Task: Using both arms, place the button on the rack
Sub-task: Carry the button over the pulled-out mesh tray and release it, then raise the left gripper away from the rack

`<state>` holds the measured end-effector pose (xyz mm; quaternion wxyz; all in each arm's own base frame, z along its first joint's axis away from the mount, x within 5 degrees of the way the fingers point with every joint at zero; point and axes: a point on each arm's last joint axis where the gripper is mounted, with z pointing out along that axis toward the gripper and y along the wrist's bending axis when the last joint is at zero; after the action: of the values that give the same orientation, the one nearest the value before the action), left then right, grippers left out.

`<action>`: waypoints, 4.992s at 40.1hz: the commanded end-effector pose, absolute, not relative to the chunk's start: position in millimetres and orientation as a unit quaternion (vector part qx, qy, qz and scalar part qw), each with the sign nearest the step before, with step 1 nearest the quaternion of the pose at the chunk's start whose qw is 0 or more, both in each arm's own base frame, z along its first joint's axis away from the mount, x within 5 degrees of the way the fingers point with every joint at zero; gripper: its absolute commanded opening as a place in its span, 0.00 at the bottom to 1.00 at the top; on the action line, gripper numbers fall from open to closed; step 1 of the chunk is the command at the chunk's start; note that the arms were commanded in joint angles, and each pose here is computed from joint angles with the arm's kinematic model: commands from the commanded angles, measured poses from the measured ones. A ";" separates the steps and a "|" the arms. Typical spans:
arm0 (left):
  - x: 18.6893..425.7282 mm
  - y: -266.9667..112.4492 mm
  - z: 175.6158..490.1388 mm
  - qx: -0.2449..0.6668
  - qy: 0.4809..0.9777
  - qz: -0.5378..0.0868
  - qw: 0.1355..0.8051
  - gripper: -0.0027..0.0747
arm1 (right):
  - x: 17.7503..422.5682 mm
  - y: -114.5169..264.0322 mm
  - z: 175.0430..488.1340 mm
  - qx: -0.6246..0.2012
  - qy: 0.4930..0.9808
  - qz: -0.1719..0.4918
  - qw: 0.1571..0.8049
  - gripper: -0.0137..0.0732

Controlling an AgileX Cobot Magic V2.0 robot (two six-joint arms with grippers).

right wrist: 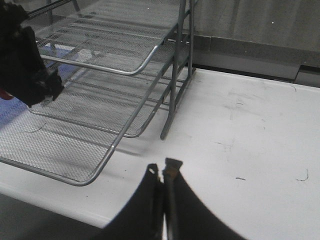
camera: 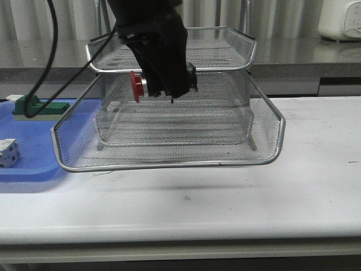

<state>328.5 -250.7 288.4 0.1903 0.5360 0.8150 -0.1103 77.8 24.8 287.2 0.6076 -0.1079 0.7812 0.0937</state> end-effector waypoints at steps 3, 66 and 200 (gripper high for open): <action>332.1 -256.3 302.6 0.526 0.808 -0.113 0.240 0.19 | 79.3 22.6 302.0 -0.092 0.756 0.090 0.642 0.09; 327.4 -247.0 325.9 0.509 0.841 -0.087 0.159 0.16 | 79.3 22.6 302.0 -0.092 0.756 0.090 0.642 0.09; 25.0 -14.6 310.5 0.122 0.722 -0.032 0.681 0.01 | 190.7 66.4 311.9 -0.136 0.827 0.141 0.527 0.09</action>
<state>25.0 -15.2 296.5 0.6480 0.1385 0.7485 -0.0260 178.4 51.6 296.7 0.5000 -0.1256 0.8477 0.1246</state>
